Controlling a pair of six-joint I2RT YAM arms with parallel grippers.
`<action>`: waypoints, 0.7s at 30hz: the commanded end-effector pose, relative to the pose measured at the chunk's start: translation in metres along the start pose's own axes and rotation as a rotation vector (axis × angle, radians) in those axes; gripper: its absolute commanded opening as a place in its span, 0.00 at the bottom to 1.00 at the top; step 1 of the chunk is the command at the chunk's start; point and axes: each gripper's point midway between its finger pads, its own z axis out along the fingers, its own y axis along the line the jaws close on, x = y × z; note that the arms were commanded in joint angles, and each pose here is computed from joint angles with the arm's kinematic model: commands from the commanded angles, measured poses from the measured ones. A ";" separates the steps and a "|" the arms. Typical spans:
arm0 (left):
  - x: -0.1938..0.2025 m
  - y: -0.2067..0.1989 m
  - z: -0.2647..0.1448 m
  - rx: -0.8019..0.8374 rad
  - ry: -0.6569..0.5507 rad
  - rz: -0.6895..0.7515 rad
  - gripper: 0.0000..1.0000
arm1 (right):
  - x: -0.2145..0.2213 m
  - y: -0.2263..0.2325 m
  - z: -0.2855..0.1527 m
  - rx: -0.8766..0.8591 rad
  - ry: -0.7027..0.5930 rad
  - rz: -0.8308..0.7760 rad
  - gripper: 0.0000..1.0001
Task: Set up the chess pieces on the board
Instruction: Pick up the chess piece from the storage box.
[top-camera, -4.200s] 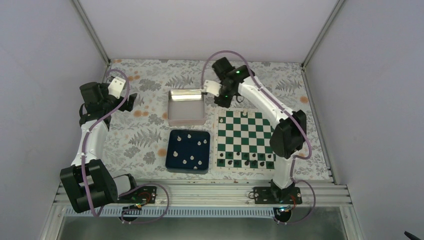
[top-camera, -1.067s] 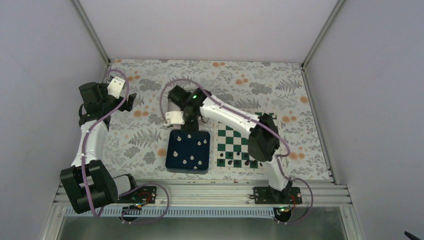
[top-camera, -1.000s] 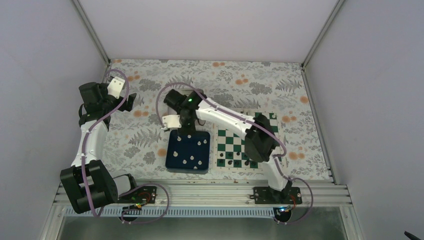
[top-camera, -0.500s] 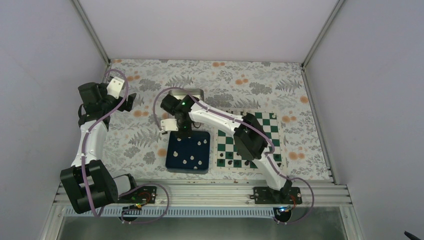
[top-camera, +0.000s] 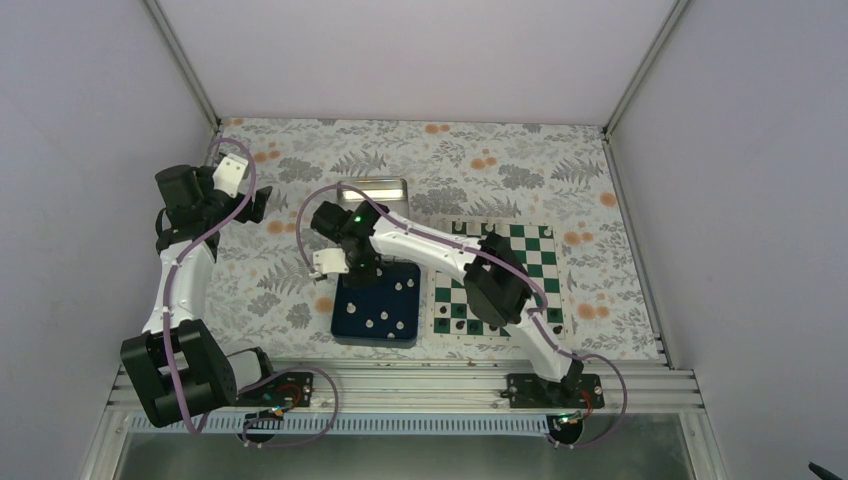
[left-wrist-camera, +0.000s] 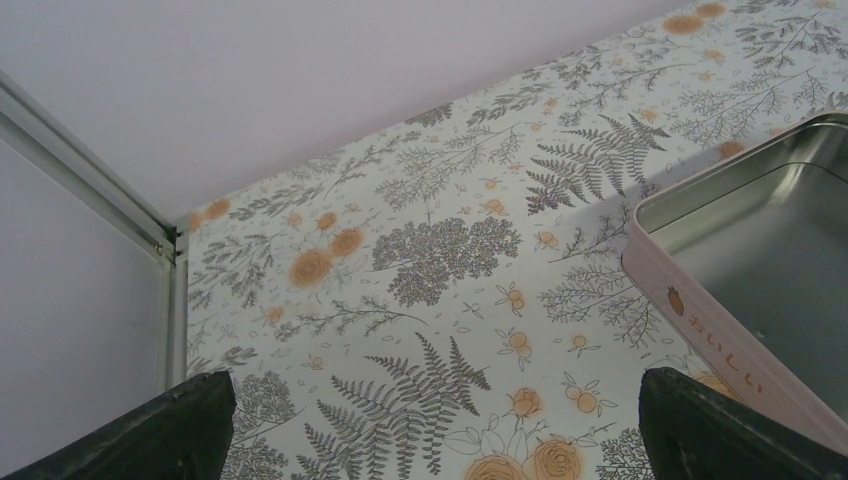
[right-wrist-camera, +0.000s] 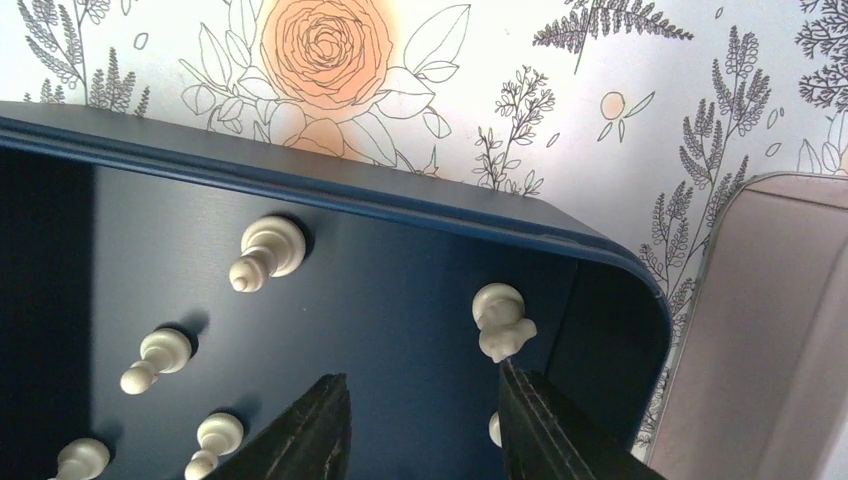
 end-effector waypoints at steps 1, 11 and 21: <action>-0.003 -0.001 -0.004 0.003 -0.028 0.001 1.00 | 0.001 -0.005 0.007 0.040 0.027 0.026 0.40; -0.001 0.000 -0.003 0.008 -0.026 -0.002 1.00 | 0.010 -0.015 0.023 0.085 0.084 0.045 0.41; 0.001 0.001 -0.003 0.007 -0.027 -0.006 1.00 | 0.013 -0.017 0.034 0.095 0.103 0.044 0.42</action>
